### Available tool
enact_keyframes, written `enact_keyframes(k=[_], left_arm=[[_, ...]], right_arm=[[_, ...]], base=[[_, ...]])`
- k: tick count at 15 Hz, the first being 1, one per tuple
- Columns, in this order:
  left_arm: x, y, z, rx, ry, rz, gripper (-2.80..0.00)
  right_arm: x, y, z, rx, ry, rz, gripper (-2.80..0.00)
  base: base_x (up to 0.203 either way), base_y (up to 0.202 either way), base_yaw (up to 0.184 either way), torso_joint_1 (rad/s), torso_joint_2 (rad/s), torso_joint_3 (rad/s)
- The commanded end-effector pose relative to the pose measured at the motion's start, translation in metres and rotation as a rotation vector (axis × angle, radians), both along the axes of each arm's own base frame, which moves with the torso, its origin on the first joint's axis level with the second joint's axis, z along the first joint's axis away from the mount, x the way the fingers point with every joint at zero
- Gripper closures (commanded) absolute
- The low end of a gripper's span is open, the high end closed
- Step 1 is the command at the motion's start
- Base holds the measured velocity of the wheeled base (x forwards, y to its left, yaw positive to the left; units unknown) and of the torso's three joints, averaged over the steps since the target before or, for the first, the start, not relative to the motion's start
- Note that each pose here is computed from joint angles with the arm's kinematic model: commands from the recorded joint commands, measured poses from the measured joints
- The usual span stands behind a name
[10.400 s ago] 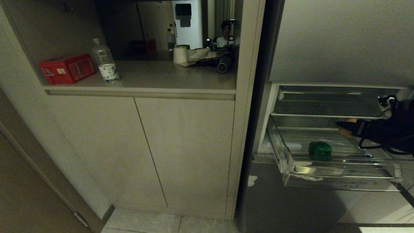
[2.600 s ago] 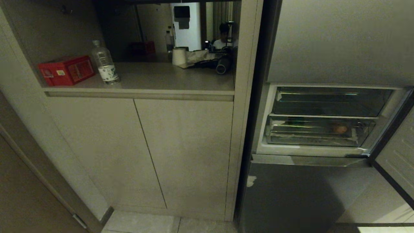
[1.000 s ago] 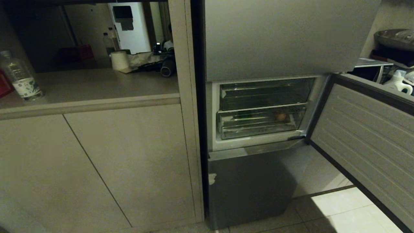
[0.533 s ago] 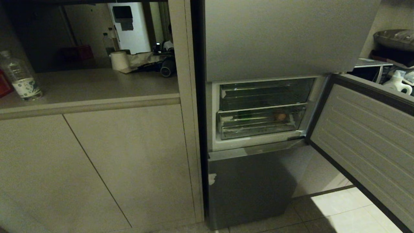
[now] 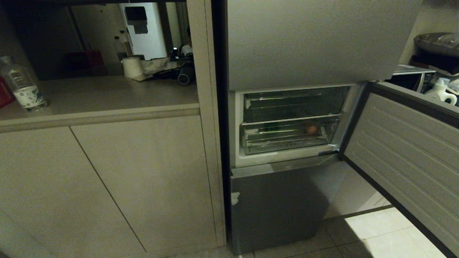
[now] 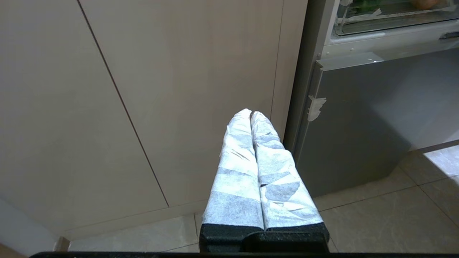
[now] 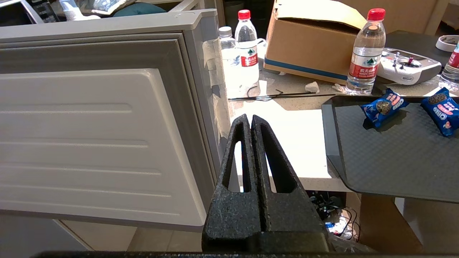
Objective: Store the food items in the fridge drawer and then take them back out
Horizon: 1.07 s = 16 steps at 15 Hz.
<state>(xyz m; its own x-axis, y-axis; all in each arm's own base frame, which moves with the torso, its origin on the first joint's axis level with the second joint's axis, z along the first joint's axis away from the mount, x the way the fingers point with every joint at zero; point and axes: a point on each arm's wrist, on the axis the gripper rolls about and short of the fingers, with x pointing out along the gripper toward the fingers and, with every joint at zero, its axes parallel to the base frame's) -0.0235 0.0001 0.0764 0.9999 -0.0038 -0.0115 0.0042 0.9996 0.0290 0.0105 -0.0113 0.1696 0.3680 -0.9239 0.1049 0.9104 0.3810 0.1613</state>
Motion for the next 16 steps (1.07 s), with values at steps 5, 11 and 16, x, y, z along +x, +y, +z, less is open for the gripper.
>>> enact_keyframes(k=[5, 11, 16], left_arm=[[0.0, 0.0, 0.0, 0.0, 0.001, 0.001, 0.0], [0.0, 0.0, 0.0, 0.0, 0.001, 0.001, 0.0], [0.0, 0.0, 0.0, 0.0, 0.002, 0.0, 0.0]], right_arm=[[0.089, -0.108, 0.012, 0.418, 0.212, 0.257, 0.0], [0.002, -0.151, 0.0, 0.49, 0.151, -0.208, 0.0], [-0.017, -0.08, -0.008, 0.391, 0.174, -0.307, 0.0]], base=[[0.0, 0.0, 0.0, 0.0, 0.0, 0.0], [0.0, 0.0, 0.0, 0.0, 0.0, 0.0], [0.0, 0.0, 0.0, 0.0, 0.0, 0.0]])
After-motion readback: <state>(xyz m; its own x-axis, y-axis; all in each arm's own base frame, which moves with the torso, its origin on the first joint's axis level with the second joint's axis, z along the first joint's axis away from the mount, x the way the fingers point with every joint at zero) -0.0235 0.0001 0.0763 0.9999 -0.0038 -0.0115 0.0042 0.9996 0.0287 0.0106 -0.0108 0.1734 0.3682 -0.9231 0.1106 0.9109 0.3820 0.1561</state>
